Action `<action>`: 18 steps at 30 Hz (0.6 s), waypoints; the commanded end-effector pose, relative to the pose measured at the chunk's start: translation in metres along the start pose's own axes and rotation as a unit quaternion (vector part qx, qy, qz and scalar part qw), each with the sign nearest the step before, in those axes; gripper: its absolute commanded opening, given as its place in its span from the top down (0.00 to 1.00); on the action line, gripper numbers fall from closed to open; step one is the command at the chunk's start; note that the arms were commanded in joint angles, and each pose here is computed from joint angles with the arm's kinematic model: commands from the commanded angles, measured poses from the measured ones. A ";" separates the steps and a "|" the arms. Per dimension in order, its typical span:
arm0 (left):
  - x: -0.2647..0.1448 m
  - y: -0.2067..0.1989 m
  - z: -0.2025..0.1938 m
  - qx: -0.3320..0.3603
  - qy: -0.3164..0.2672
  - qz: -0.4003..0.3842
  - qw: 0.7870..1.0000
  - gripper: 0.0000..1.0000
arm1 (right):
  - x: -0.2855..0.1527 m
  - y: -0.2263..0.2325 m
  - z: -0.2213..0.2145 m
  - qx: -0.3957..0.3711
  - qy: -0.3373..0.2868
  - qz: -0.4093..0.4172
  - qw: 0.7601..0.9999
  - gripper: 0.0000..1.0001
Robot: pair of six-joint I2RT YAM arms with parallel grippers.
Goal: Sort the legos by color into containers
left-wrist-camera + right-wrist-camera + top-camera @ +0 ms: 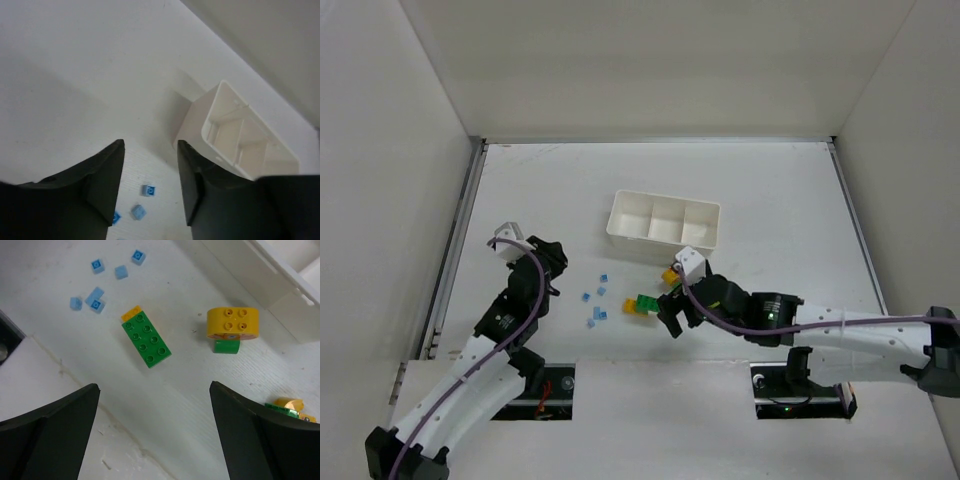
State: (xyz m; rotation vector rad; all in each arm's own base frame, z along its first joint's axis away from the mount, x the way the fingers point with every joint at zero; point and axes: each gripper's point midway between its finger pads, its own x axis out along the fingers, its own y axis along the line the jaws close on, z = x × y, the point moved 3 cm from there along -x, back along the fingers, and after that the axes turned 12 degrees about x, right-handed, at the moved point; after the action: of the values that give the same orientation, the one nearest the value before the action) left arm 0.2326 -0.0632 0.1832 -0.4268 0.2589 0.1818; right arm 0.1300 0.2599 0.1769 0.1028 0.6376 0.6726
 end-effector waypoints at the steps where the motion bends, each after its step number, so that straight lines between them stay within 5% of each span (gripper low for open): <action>1: 0.002 -0.013 0.031 0.028 -0.051 -0.010 0.998 0.76 | 0.012 0.020 0.003 -0.048 0.001 0.045 0.998 0.00; 5: -0.001 -0.013 0.022 0.034 -0.045 -0.029 0.998 0.83 | 0.032 0.036 -0.003 -0.076 0.036 0.074 0.994 0.00; 10: -0.003 -0.014 0.001 0.027 -0.033 -0.062 0.997 0.60 | 0.067 0.037 0.005 -0.106 0.056 0.057 0.991 0.00; 18: -0.001 -0.002 -0.015 0.031 -0.008 -0.048 0.998 0.53 | 0.105 0.032 0.004 -0.131 0.091 0.040 0.986 0.02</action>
State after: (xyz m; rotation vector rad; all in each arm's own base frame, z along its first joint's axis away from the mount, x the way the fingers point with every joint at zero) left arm 0.2291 -0.0710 0.1690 -0.3540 0.2431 0.0949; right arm 0.1676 0.3315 0.1202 -0.2039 0.7661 0.7921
